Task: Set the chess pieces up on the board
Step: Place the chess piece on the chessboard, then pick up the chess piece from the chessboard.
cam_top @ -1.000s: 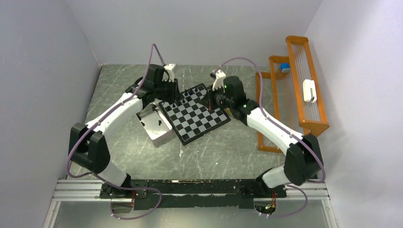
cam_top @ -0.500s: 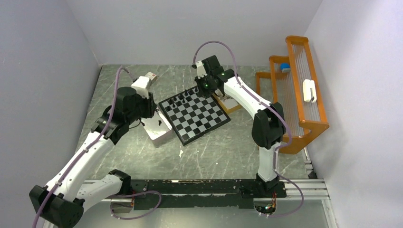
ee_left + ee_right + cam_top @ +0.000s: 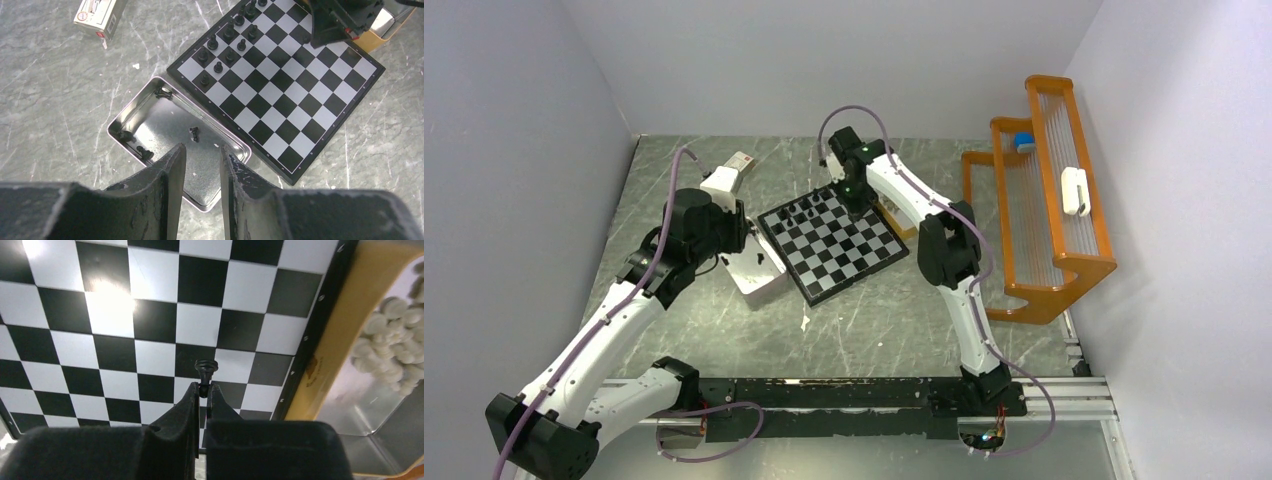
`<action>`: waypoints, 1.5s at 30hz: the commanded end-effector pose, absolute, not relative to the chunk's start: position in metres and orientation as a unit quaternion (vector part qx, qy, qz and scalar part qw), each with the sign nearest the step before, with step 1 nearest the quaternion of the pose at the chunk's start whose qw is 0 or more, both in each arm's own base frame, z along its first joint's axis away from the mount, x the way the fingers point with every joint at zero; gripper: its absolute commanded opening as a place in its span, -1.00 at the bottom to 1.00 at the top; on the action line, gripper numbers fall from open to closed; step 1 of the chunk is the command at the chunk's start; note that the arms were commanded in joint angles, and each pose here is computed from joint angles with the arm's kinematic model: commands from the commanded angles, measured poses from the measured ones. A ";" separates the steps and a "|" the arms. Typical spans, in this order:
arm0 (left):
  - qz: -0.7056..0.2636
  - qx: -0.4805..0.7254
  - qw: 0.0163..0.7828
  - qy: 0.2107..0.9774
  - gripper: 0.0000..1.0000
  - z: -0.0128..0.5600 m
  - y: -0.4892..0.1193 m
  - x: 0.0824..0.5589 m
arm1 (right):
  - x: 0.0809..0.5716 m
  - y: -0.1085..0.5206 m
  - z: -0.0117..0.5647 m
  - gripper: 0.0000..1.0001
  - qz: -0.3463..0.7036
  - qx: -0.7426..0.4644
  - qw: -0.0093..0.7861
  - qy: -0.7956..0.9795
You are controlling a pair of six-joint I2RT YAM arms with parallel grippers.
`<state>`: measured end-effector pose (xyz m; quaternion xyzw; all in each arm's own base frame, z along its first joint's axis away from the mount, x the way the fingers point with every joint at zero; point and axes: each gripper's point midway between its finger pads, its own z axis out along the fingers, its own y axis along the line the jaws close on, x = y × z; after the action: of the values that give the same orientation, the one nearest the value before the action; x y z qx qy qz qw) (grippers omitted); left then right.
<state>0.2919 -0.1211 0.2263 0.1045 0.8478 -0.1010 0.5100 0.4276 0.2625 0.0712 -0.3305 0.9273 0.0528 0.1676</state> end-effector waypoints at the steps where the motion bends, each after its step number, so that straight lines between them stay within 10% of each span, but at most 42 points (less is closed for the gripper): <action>1: -0.094 0.106 0.532 0.835 -0.28 0.238 -0.119 0.295 | 0.407 0.256 0.068 -0.91 0.029 -0.352 0.126 0.927; 45: -0.094 0.105 0.540 0.830 -0.27 0.242 -0.118 0.295 | 0.401 0.274 0.067 -0.42 0.063 -0.308 0.215 0.925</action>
<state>0.2916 -0.1182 0.2302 0.1072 0.8438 -0.0945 0.5172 0.3936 0.2668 0.0635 -0.3259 0.9281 0.0503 0.1731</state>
